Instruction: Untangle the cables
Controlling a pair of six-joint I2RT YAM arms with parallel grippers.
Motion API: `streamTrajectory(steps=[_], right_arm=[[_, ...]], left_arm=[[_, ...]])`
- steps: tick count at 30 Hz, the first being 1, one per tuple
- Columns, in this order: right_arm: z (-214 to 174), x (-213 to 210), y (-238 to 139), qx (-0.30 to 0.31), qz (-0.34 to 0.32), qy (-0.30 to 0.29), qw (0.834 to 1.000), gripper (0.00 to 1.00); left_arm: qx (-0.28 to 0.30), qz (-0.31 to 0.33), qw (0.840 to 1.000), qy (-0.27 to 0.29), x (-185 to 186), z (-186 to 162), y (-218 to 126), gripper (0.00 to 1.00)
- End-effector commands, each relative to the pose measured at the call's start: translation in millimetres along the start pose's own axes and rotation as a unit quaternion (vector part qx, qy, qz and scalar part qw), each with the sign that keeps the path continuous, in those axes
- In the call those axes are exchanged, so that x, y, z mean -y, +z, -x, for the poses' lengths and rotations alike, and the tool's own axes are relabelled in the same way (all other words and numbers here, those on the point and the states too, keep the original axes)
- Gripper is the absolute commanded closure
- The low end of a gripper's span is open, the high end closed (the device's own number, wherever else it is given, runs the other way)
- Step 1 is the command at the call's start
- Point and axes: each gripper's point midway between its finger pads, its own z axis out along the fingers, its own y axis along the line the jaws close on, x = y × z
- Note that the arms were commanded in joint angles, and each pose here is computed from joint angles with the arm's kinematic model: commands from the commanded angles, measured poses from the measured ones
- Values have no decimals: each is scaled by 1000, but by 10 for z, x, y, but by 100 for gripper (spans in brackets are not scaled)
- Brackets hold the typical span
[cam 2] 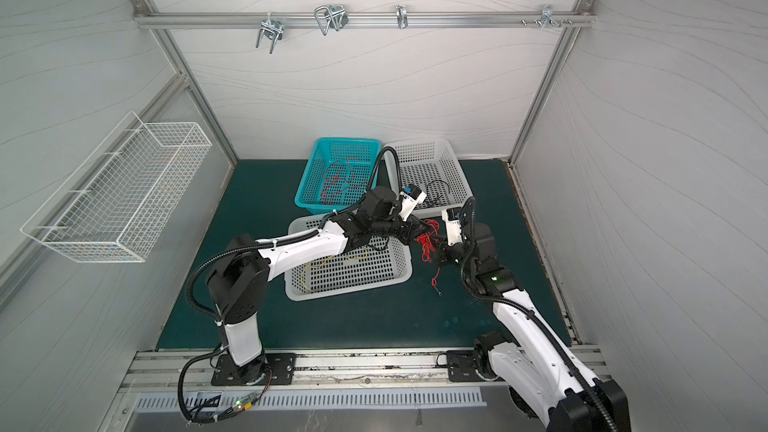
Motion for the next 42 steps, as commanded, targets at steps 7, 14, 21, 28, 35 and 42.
streamTrajectory(steps=[7, 14, 21, 28, 35, 42], right_arm=[[-112, 250, 165, -30, -57, 21, 998, 60], [-227, 552, 107, -51, -121, 50, 990, 35], [-274, 950, -183, -38, -196, 111, 974, 28], [-224, 812, -321, -23, -150, 142, 978, 33], [70, 317, -407, 42, -19, 103, 994, 41], [73, 375, -331, 40, -24, 110, 993, 49]], left_arm=[[34, 2, 999, 5, 81, 400, 158, 100], [34, 18, 999, 16, 53, 463, 194, 100], [38, 27, 998, 41, 76, 519, 148, 100], [42, 54, 997, 44, 7, 582, 128, 100], [29, 69, 996, 43, -17, 553, 180, 100], [31, 69, 996, 53, 35, 574, 146, 100]])
